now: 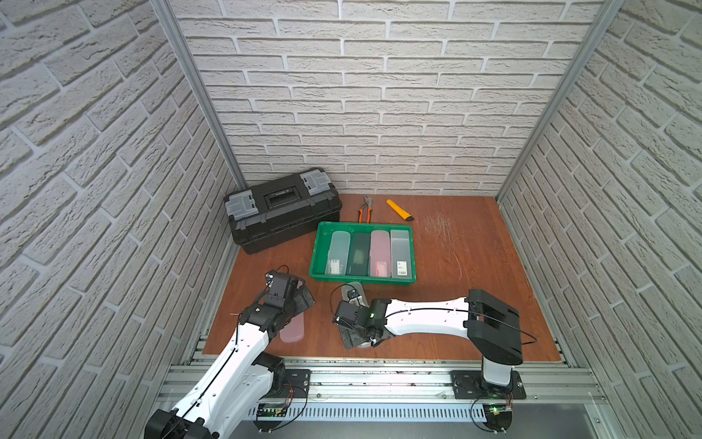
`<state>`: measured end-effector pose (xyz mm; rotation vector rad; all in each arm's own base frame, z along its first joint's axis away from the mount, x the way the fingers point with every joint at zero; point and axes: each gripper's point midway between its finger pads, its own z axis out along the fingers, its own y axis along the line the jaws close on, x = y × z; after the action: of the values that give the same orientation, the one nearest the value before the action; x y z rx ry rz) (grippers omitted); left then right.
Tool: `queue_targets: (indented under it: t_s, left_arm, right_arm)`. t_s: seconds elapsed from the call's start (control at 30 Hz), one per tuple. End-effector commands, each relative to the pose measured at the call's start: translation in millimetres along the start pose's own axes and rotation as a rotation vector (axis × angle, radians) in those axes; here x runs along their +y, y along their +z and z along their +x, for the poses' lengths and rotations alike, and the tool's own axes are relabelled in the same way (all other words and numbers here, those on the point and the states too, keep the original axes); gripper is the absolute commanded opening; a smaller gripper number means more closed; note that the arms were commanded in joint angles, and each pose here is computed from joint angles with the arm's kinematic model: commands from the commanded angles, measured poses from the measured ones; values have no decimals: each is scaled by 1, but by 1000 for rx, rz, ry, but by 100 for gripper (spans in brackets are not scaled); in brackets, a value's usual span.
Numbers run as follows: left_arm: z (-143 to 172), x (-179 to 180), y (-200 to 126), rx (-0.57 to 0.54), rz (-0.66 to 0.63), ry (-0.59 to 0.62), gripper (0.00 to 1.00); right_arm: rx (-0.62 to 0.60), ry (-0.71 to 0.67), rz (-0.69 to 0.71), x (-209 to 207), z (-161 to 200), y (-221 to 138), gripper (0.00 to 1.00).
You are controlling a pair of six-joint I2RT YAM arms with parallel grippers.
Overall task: Put the pencil case into the storage box
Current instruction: Pick up the pencil case from the center of the board.
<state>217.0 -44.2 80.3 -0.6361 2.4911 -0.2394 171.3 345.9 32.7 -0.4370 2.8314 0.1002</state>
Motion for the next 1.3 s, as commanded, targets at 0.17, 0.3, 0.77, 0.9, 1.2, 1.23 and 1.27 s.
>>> queue_targets:
  t_s: [0.17, 0.3, 0.77, 0.9, 1.2, 1.23, 1.27]
  left_arm:
    - [-18, -15, -16, -59, 29, 48, 98]
    - [-22, -20, -23, -80, 30, 65, 98]
    - [-35, -30, -51, -163, 44, 100, 98]
    - [-42, -29, -65, -212, 64, 88, 98]
    - [-55, -27, -96, -306, 115, 69, 99]
    - [-58, -29, -100, -320, 126, 72, 98]
    - [-60, -31, -104, -331, 137, 80, 98]
  right_arm:
    - [72, -1, 78, -19, 17, 24, 96]
    - [87, -5, 110, -26, 22, 29, 95]
    - [66, -50, 108, -28, 20, 27, 77]
    - [60, -94, 130, -37, 24, 17, 67]
    - [6, -244, 76, -27, 27, -31, 53]
    - [-2, -247, 49, -24, 25, -40, 51]
    - [-15, -257, 24, -20, 21, -48, 49]
